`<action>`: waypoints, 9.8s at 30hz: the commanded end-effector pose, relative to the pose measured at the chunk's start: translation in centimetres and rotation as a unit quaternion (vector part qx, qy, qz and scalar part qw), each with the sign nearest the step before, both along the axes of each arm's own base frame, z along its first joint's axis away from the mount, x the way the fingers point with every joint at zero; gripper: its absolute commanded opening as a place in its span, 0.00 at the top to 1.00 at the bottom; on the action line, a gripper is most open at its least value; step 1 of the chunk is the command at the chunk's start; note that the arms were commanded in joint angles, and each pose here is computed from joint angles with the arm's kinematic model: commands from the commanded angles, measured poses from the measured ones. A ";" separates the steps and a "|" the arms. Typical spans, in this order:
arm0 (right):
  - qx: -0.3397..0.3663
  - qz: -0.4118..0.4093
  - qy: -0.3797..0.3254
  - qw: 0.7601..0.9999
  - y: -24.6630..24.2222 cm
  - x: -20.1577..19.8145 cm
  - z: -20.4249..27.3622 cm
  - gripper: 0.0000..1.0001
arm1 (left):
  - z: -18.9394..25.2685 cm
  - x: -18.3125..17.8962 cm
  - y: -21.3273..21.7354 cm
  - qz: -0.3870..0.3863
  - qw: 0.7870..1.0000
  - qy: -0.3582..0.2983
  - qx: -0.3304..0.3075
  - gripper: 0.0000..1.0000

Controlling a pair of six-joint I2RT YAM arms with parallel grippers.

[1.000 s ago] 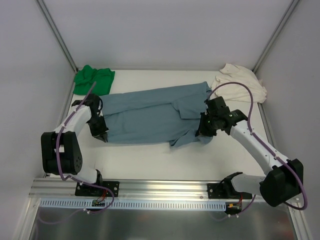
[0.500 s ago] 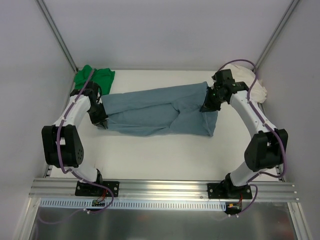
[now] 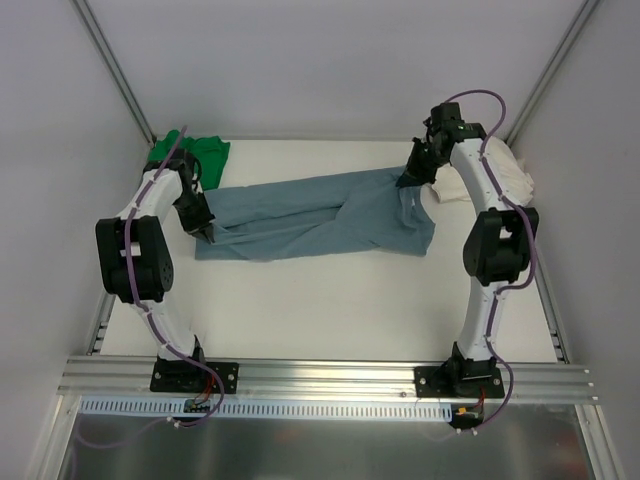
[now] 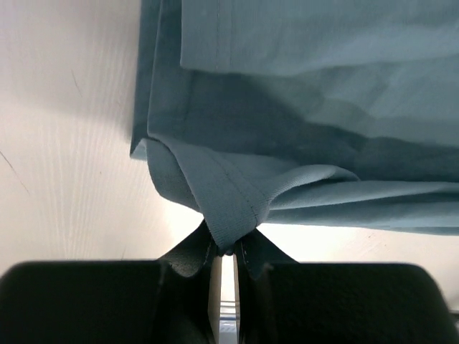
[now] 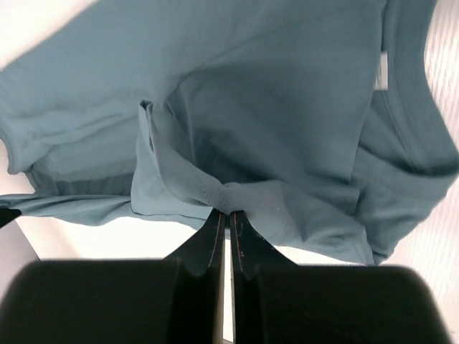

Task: Fold and stack the t-shirts
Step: Fold the other side of the tshirt into a rectangle, then rotate the tshirt 90 degrees

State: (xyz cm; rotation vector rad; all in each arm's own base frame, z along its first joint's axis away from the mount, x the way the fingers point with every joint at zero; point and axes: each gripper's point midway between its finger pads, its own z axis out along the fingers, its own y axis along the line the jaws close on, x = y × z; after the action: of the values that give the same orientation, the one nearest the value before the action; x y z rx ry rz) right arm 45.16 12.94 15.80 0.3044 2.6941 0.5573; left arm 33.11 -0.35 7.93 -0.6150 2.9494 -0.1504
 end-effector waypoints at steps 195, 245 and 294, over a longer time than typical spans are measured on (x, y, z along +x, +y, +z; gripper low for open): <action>0.082 -0.030 0.010 0.996 -1.9 -0.4 0.0 0.01 | 17.6 -7.0 -8.4 -0.077 0.934 -0.311 -0.160 0.11; 0.169 -0.055 0.074 0.981 -1.4 -0.1 -4.8 0.01 | 11.3 -4.6 -7.9 -0.256 0.956 -0.141 0.020 0.01; 0.239 0.108 -0.116 0.958 1.6 -31.8 12.1 0.01 | -8.1 -24.6 -24.5 -0.405 0.870 0.232 -0.158 0.01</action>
State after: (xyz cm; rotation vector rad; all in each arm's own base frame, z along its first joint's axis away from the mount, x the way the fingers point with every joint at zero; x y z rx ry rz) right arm 13.63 14.53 27.54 0.0528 2.3621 1.2162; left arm 9.87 -18.38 1.58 0.8105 3.5551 -0.1838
